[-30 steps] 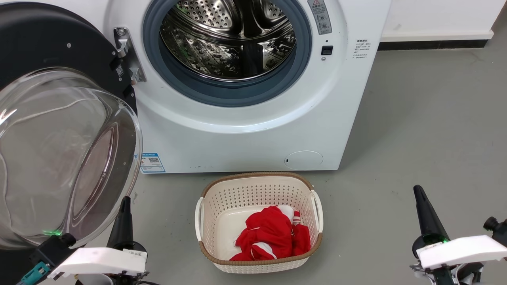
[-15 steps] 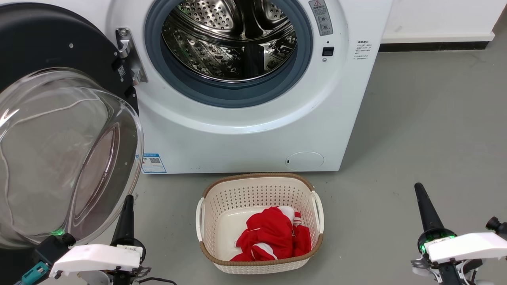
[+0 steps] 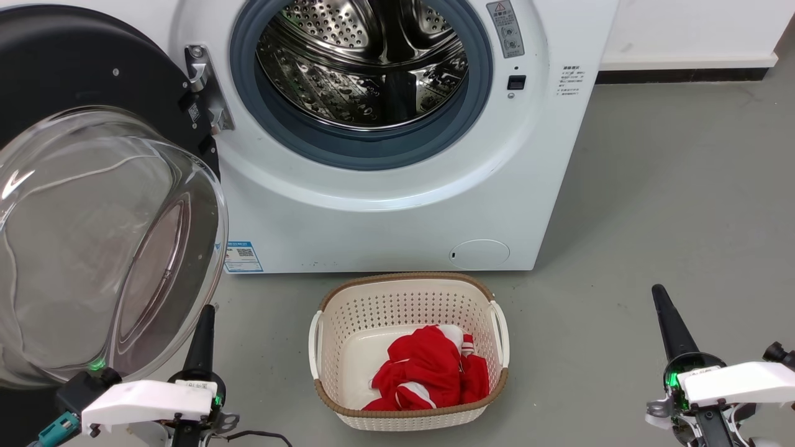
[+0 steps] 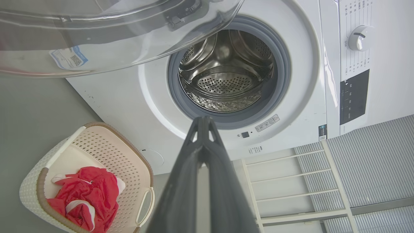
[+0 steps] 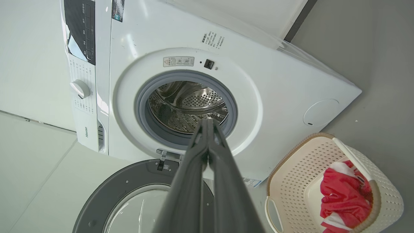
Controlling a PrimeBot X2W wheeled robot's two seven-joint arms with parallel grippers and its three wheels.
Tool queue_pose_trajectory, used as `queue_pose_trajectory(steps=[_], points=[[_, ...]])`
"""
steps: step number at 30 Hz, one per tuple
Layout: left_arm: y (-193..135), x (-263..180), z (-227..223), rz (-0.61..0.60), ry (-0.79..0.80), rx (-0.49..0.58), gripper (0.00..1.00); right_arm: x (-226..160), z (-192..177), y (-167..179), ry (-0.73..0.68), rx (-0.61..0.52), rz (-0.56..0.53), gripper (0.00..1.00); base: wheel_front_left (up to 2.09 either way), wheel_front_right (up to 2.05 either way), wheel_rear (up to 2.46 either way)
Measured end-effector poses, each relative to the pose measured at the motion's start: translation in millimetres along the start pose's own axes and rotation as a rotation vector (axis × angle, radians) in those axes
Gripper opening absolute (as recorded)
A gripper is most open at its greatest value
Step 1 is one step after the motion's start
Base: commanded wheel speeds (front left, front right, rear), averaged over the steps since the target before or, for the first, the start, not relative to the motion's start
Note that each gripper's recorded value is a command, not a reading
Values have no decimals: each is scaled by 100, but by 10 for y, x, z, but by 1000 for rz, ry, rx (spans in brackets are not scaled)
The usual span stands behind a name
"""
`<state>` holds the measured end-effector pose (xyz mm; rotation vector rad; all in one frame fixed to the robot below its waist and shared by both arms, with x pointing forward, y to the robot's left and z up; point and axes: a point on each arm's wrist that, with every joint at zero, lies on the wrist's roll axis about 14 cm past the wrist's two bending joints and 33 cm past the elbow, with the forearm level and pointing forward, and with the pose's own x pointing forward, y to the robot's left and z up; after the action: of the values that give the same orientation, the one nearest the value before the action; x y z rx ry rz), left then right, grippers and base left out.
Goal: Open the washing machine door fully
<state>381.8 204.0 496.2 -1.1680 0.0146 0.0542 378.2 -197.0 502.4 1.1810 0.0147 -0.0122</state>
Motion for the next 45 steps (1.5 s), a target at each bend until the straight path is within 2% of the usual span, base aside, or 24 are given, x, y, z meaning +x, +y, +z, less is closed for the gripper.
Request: queue_pose_trajectory(steps=[25,26,45], points=[[-46,36,-13,-15,19,-225,0,49,18,-6,1,215,-1,0,0,0,0],[-49,37,-13,-17,21,-258,0,58,23,-4,0,247,0,0,0,0,0],[-89,54,-11,-35,31,-397,0,89,39,8,-1,383,8,0,0,0,0]])
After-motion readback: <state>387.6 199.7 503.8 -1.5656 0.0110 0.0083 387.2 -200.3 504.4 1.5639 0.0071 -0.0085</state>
